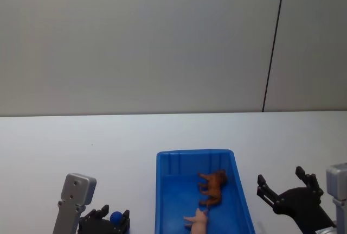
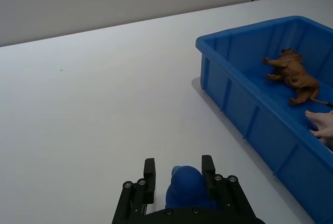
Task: Pick up the two dolls from the table and place them into the box.
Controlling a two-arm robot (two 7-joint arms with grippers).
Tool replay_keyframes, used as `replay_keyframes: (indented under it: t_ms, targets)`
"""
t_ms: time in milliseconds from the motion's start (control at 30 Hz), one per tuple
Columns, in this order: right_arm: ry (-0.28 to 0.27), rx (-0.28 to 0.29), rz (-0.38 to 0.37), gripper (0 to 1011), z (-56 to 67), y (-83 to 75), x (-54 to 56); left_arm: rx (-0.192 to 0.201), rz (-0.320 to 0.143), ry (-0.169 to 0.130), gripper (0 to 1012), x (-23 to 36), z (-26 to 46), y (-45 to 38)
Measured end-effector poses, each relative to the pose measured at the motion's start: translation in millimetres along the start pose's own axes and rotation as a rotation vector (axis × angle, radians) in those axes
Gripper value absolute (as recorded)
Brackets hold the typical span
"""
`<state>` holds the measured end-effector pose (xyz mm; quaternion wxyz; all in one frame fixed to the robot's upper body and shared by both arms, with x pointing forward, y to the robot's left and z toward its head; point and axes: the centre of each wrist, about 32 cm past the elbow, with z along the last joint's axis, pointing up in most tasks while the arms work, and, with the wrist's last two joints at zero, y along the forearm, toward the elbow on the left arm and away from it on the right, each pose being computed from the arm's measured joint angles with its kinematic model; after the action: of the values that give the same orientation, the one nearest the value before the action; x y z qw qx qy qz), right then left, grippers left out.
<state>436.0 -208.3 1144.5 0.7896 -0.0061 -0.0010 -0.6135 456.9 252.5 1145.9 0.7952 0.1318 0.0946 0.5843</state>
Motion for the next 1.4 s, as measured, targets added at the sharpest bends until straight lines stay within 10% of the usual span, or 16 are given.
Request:
replay_keyframes:
  t_ms: [300, 667, 1400]
  targets:
    - [0.000, 0.000, 0.000, 1001, 0.0, 0.0, 0.0, 0.015, -0.001, 0.006, 312, 1.1, -5.9, -0.7]
    - [0.000, 0.000, 0.000, 1001, 0.0, 0.0, 0.0, -0.043, -0.004, -0.017, 240, -0.9, -4.5, 0.7]
    - [0.000, 0.000, 0.000, 1001, 0.0, 0.0, 0.0, -0.315, -0.139, -0.119, 168, -10.5, 33.2, 4.2]
